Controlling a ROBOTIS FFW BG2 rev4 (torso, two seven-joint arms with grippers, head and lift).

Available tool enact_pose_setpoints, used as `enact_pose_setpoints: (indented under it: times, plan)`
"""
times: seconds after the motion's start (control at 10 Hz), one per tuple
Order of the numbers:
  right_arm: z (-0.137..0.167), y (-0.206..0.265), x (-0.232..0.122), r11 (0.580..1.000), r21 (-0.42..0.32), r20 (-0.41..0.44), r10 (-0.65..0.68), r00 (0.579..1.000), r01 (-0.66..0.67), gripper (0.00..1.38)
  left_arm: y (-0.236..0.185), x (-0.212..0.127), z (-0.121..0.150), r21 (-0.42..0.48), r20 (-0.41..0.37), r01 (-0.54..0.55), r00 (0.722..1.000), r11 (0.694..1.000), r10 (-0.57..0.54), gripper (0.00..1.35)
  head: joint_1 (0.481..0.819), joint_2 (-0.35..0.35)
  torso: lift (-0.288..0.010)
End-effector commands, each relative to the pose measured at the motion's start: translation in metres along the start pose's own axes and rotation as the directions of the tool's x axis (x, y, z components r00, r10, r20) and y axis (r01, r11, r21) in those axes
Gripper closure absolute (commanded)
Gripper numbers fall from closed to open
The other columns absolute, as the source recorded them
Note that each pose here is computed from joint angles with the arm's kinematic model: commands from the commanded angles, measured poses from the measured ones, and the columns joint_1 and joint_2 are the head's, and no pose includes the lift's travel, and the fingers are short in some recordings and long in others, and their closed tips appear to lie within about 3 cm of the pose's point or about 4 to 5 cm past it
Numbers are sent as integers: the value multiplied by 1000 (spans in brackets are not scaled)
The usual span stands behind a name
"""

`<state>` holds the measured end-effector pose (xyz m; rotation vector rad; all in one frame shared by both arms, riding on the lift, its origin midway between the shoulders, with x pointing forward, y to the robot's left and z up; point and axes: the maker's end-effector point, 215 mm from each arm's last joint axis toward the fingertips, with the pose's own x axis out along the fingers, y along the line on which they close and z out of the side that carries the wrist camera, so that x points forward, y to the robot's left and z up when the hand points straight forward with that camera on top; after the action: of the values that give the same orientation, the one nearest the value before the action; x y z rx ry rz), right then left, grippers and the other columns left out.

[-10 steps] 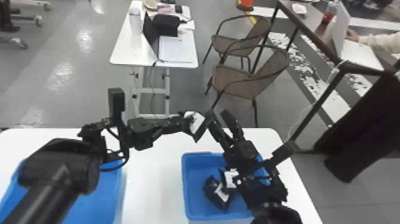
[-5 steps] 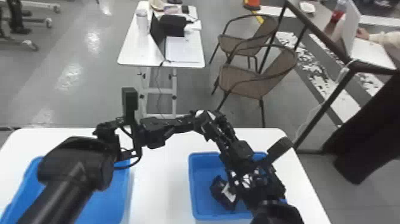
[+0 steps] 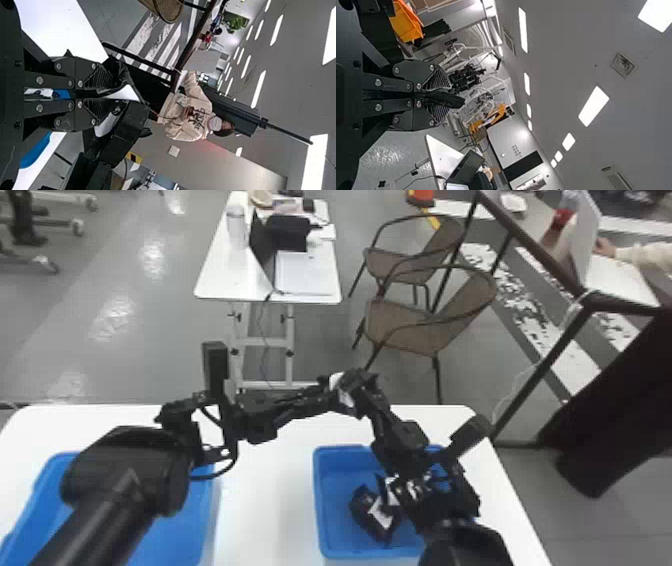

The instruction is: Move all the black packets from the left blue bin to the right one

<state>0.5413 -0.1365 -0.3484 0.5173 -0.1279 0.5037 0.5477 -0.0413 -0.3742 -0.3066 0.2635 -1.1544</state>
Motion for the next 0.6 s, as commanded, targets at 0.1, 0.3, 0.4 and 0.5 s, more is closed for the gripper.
enact_pose_setpoints:
  times: [0.1,0.3,0.4,0.5]
  plan:
    - [2,-27,-18,998,22,18,-66,998,66,1277,25,-47,-10,-25,19,-96,995,995,97,59,695,-177,0]
    - [0,-60,-52,988,39,15,-150,989,149,1277,47,-114,-15,-44,38,-222,974,974,224,173,695,-149,0]
    - [-16,-80,-77,976,71,-15,-205,979,206,1277,53,-144,-11,-46,54,-276,959,960,279,186,695,-140,0]
    - [-42,-97,-105,957,114,-56,-262,963,267,1277,58,-170,-4,-50,86,-326,940,944,329,186,695,-127,0]
